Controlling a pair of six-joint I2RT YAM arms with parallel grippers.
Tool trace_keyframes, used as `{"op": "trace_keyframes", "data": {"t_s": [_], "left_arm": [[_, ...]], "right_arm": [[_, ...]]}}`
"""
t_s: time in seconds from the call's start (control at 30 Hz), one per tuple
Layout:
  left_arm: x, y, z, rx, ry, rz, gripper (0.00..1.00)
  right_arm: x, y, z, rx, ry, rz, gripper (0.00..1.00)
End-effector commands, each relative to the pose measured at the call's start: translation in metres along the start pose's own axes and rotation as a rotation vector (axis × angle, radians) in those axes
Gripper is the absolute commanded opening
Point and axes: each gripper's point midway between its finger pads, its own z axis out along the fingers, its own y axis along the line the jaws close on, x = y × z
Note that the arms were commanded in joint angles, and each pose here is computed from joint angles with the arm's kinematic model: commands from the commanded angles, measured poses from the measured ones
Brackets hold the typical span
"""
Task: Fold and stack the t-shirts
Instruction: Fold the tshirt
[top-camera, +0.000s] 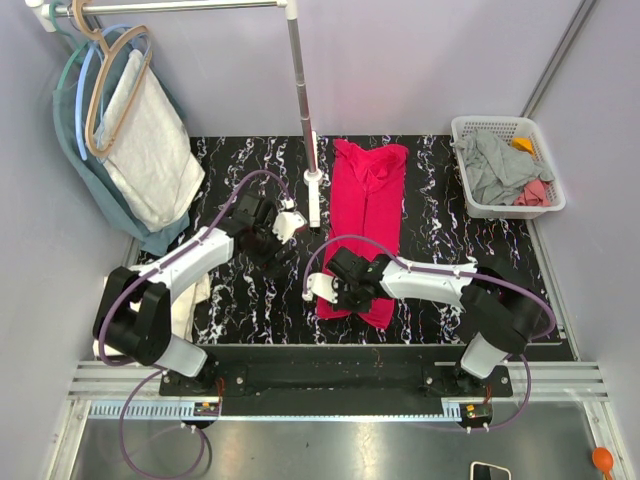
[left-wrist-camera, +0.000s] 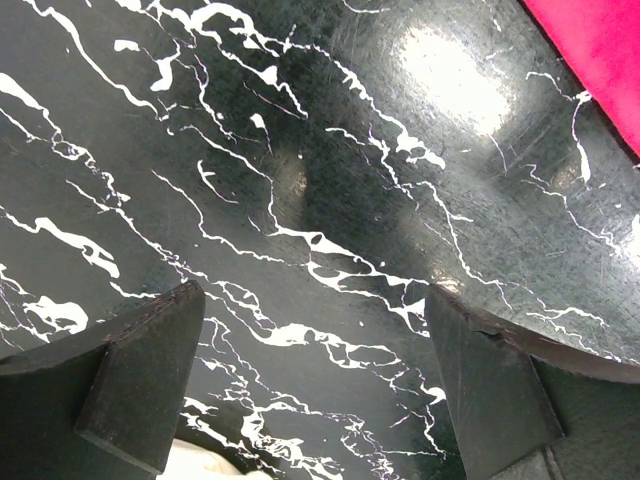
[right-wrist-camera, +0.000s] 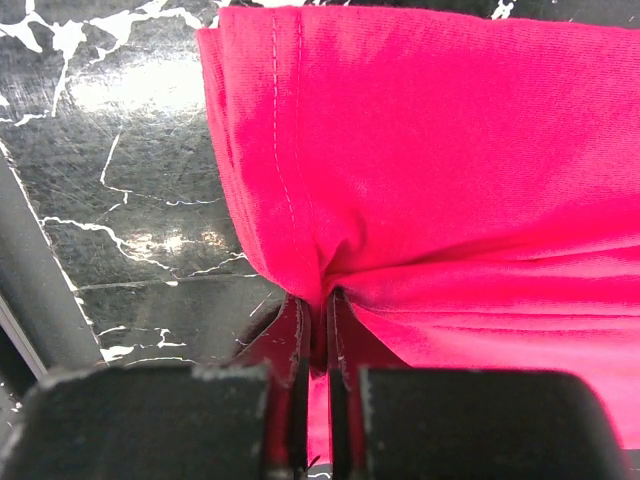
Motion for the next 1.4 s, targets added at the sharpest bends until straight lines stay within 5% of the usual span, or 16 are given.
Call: {"op": "trace_keyframes", "data": {"t_s": [0.0,0.57,0.93,1.37], "left_arm": [[-0.009,0.006,-0.007,-0.029,-0.051,0.006,0.95],[-0.014,0.013,0.001,-0.041,-0.035,-0.005,0.95],[-0.015,0.017,0.008,-0.049,-0.023,-0.008,0.95],[-0.023,0.023,0.014,-0.05,-0.018,-0.003,0.96]], "right_arm": [[0.033,0.031,0.018,-0.122,0.111,0.044,0.0],[-0.021,0.089,-0.041,-0.255,-0.026,0.005,0.0],[-0.05,0.022,-0.089,0.044,-0.103,-0.088,0.0],[-0.014,-0.084,-0.098,0.153,-0.058,0.004,0.0]]}}
